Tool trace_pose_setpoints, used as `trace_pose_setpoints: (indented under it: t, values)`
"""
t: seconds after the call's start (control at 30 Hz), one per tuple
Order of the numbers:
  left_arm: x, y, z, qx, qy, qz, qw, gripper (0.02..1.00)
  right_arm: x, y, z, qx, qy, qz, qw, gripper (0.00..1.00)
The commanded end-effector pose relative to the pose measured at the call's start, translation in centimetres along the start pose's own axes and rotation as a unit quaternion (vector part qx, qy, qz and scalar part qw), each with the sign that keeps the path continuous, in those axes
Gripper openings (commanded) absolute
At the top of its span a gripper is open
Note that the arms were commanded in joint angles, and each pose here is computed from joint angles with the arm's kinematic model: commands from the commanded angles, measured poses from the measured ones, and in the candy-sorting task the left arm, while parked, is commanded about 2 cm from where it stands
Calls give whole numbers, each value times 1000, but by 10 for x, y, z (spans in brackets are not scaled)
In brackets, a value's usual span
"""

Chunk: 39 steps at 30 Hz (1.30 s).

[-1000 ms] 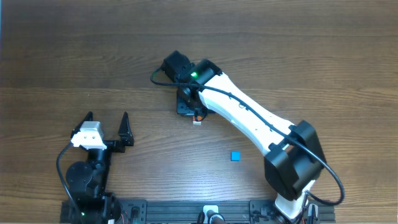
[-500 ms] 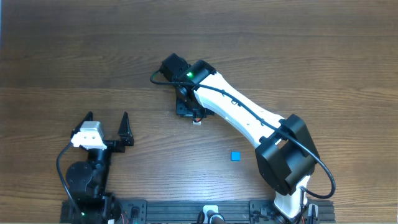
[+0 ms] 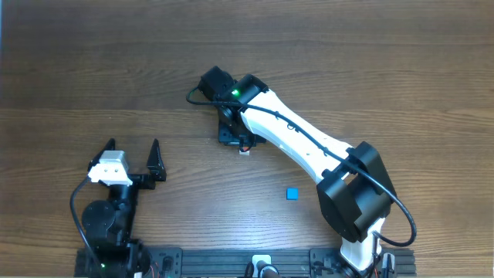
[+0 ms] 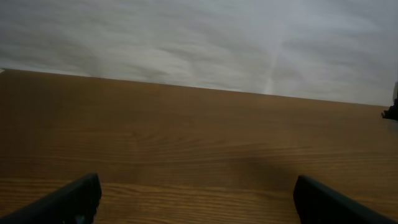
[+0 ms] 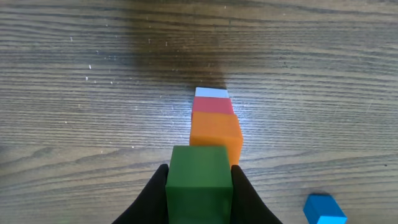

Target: Stack Cubes

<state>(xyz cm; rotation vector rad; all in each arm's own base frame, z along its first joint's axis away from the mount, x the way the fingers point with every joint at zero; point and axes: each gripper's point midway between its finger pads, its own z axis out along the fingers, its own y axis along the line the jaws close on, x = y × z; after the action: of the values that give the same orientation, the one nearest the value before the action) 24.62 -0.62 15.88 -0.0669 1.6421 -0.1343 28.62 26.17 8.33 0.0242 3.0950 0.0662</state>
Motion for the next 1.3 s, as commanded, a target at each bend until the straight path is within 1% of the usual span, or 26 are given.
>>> trace_pose_setpoints:
  t: [0.03,0.4,0.67,0.83,1.3]
  values:
    - [2,0,0,0,1,2,1000,1000,-5,7,-12,-14,-10,-2,1000,12]
    - [2,0,0,0,1,2,1000,1000,-6,3,-22,-11,-16,-4,1000,12]
    - [1,0,0,0,1,2,1000,998,-11,-5,-22,0,-21,11,1000,12]
    - [2,0,0,0,1,2,1000,1000,-14,-5,-22,-3,-25,14,1000,12]
    - [2,0,0,0,1,2,1000,1000,-14,-9,-17,6,-23,19,1000,14]
